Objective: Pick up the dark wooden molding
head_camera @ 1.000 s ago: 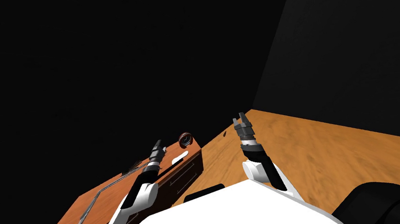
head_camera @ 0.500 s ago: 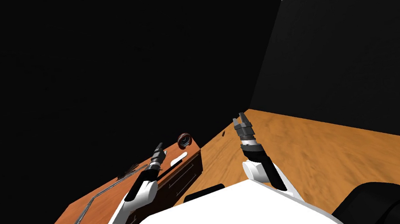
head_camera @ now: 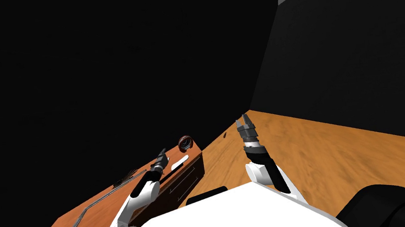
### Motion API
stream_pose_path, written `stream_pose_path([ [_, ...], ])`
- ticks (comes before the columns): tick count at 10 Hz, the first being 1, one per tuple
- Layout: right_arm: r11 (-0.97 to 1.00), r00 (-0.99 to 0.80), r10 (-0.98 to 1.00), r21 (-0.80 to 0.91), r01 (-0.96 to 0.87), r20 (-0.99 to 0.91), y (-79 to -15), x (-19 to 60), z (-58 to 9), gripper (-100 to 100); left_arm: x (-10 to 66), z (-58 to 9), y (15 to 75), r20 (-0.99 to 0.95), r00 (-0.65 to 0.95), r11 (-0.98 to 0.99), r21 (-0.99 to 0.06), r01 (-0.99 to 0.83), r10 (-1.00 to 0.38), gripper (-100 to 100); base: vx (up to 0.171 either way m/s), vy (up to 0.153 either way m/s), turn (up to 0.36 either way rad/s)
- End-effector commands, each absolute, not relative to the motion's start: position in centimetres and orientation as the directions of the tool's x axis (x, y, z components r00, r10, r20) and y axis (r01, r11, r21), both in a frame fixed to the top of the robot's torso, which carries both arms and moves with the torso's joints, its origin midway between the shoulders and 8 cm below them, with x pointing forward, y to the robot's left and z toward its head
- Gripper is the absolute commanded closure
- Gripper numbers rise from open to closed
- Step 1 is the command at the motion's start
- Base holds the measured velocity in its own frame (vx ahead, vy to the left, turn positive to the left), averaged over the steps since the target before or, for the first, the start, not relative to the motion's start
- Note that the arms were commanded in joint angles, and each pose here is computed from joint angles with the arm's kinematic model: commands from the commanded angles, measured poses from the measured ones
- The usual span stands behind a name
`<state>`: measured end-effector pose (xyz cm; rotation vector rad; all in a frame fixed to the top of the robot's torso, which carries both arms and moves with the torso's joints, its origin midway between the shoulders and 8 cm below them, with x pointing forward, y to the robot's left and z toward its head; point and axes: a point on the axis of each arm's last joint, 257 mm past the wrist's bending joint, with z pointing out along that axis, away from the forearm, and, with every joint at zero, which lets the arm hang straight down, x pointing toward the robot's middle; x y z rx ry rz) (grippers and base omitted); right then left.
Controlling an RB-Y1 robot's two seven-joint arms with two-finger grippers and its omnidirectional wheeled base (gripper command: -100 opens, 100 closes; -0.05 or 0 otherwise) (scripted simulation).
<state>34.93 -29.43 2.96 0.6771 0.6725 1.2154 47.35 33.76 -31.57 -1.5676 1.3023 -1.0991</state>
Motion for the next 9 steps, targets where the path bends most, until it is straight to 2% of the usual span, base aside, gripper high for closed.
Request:
stream_pose_path([
  [1, 0.21, 0.213, 0.972, 0.772, -0.6, -0.099, -29.4, 34.9, 3.0, 0, 47.2, -33.1, 34.1, 0.133, 0.102, -0.16, -0.926, -0.341, -0.986, -100, 0.008, 0.007, -0.04],
  [9, 0.21, 0.213, 0.972, 0.772, -0.6, -0.099, -29.4, 34.9, 3.0, 0, 45.1, -42.0, 36.5, 0.175, 0.2, -0.26, -0.766, -0.587, -0.964, -100, 0.009, 0.007, -0.061],
])
